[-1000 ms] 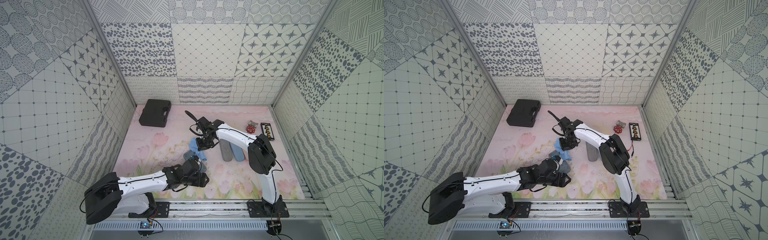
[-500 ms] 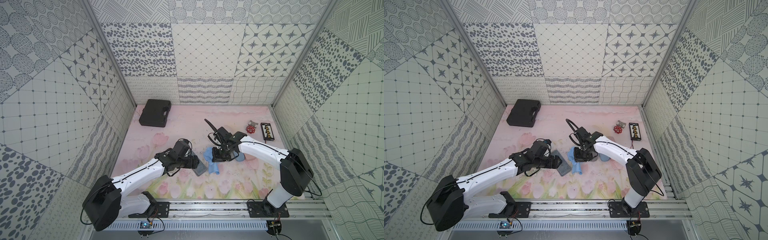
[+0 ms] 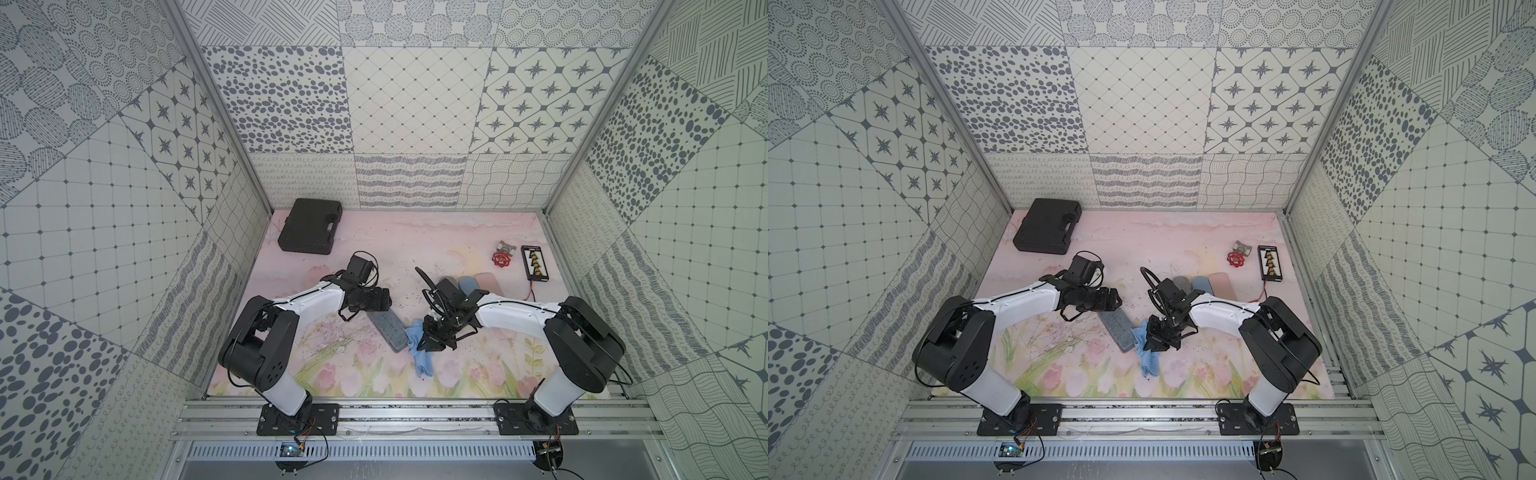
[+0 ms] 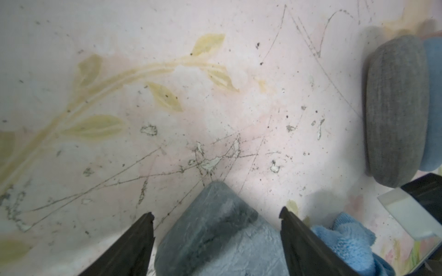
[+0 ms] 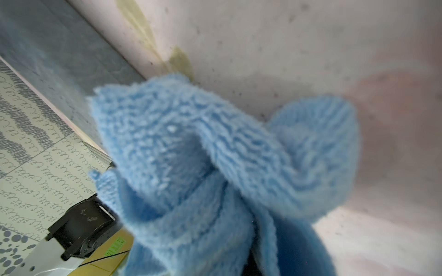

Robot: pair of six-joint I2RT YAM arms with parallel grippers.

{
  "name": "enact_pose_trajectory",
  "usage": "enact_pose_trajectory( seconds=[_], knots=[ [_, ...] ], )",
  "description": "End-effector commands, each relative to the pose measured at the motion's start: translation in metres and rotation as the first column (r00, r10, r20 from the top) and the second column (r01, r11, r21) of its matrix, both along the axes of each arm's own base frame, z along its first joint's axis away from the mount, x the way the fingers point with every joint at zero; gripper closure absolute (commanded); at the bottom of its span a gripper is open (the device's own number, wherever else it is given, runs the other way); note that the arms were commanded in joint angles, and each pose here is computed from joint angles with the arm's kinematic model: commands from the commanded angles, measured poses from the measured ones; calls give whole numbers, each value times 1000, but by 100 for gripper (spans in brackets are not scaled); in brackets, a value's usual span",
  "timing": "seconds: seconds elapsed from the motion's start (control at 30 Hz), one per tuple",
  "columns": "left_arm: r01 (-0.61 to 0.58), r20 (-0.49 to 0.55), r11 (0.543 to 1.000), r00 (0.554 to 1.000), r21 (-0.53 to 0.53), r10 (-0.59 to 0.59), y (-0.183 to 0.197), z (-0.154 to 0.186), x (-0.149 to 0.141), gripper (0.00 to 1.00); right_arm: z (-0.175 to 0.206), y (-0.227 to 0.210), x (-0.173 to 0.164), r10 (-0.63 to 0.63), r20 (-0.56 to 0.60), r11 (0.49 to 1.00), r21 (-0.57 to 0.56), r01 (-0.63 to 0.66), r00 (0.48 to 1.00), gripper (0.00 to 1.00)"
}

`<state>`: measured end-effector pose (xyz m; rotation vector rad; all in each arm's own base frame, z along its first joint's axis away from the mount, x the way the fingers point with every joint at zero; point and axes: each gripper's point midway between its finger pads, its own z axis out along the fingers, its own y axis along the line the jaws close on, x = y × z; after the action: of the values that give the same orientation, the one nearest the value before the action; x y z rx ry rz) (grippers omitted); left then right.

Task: Wipe the eyeglass case
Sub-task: Adjust the eyeglass case at the center of the board.

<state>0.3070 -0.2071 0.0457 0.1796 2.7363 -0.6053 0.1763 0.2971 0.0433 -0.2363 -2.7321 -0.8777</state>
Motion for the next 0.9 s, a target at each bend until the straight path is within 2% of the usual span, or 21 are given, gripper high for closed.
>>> enact_pose_trajectory(
  seconds=[0.0,0.2,0.43,0.53,0.7,0.8,0.87],
  knots=[
    [44,6,997,999,-66,-44,-6,1,-6,14,19,27,33,-54,46,992,115,49,997,100],
    [-14,-17,995,1000,-99,12,5,2,-30,15,29,36,87,-112,115,985,146,95,987,100],
    [-110,-78,953,993,-282,91,-4,9,-63,20,36,30,125,-48,190,992,122,25,981,100],
    [-128,-104,949,989,-287,102,-7,2,-89,21,35,19,130,52,224,997,45,-63,973,100],
    [-127,-145,963,985,-237,95,-7,-7,-130,21,32,-12,136,206,292,971,-176,-160,934,100],
    [-128,-147,973,984,-193,100,1,-8,-143,21,37,-33,143,263,328,941,-294,-167,907,100],
    [-117,-114,981,988,-158,100,9,-3,-143,20,46,-42,147,293,354,923,-348,-166,888,100]
  ],
)
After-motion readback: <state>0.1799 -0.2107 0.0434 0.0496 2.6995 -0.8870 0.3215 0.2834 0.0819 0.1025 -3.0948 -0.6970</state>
